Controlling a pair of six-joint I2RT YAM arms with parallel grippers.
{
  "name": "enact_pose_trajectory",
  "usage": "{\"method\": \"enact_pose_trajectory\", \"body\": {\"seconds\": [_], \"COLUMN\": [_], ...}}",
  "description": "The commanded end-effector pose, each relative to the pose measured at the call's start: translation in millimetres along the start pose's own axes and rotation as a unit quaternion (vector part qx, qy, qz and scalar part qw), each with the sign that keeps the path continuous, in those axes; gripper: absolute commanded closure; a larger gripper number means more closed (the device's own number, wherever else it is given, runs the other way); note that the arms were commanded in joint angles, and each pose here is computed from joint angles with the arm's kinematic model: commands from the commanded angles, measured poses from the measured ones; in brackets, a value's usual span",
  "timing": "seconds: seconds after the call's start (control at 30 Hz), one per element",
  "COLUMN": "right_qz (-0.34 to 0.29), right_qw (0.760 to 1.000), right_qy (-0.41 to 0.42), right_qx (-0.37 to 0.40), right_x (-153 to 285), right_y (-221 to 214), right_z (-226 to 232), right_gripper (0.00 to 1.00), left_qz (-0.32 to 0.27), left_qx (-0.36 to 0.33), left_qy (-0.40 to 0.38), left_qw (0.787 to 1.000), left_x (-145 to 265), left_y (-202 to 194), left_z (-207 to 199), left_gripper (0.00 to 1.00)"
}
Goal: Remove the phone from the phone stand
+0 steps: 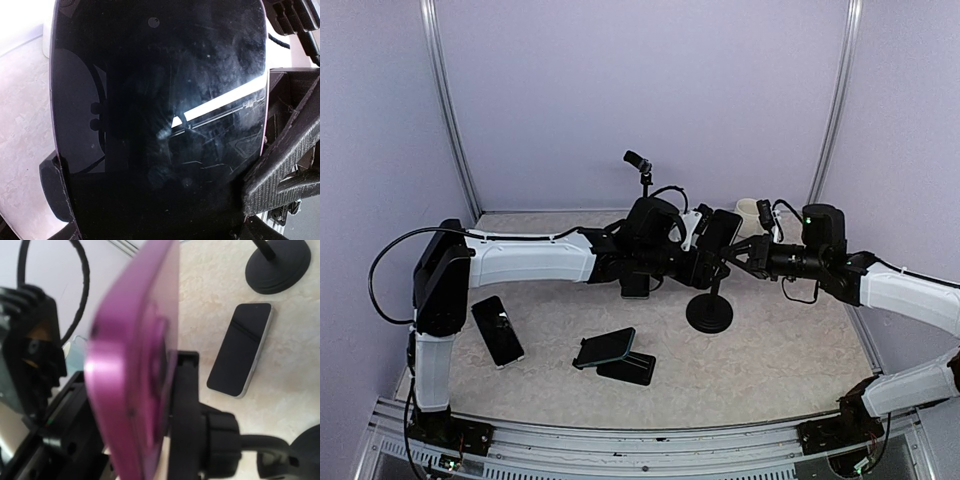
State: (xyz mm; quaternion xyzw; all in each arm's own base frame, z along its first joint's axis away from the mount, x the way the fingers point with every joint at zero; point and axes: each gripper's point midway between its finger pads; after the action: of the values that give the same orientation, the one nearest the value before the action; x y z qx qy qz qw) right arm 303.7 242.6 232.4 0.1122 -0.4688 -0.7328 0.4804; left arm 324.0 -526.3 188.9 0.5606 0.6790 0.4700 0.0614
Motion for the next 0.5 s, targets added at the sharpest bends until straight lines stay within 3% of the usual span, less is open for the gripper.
{"method": "enact_pose_trajectory", "body": {"seconds": [0.0, 0.13, 0.33, 0.47], "right_qz": [-0.038, -0.036, -0.037, -0.033], "right_qw": [0.998, 0.998, 0.998, 0.999], "right_qy": [0.030, 0.029, 0.029, 0.022], "right_qx": [0.030, 0.031, 0.029, 0.030], "right_x": [26, 25, 18, 16], "right_y": [20, 19, 24, 24], "right_z": [15, 14, 11, 8], "right_gripper": [1.00, 1.00, 0.97, 0.90], "left_qz": [-0.057, -0.052, -0.024, -0.007], "left_qx": [0.124, 0.098, 0.013, -0.008], "left_qy": [0.226, 0.205, 0.119, 0.092], "left_qw": [0.964, 0.972, 0.993, 0.996], "left_x": [46, 41, 15, 6], "left_y": [35, 36, 23, 18], "left_z": [171, 155, 82, 54], "left_gripper": [0.77, 0.78, 0.78, 0.79]}}
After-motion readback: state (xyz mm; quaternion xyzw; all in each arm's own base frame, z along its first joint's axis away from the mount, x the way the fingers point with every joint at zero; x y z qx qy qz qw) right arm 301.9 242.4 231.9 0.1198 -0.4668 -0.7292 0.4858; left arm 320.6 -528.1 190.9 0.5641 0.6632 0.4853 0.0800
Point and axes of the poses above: each gripper's point midway between its finger pads, its own x axis back along the fingers, its own z axis along the line the jaws close on, y = z × x, and after that the axes turned 15 degrees about x, right-handed
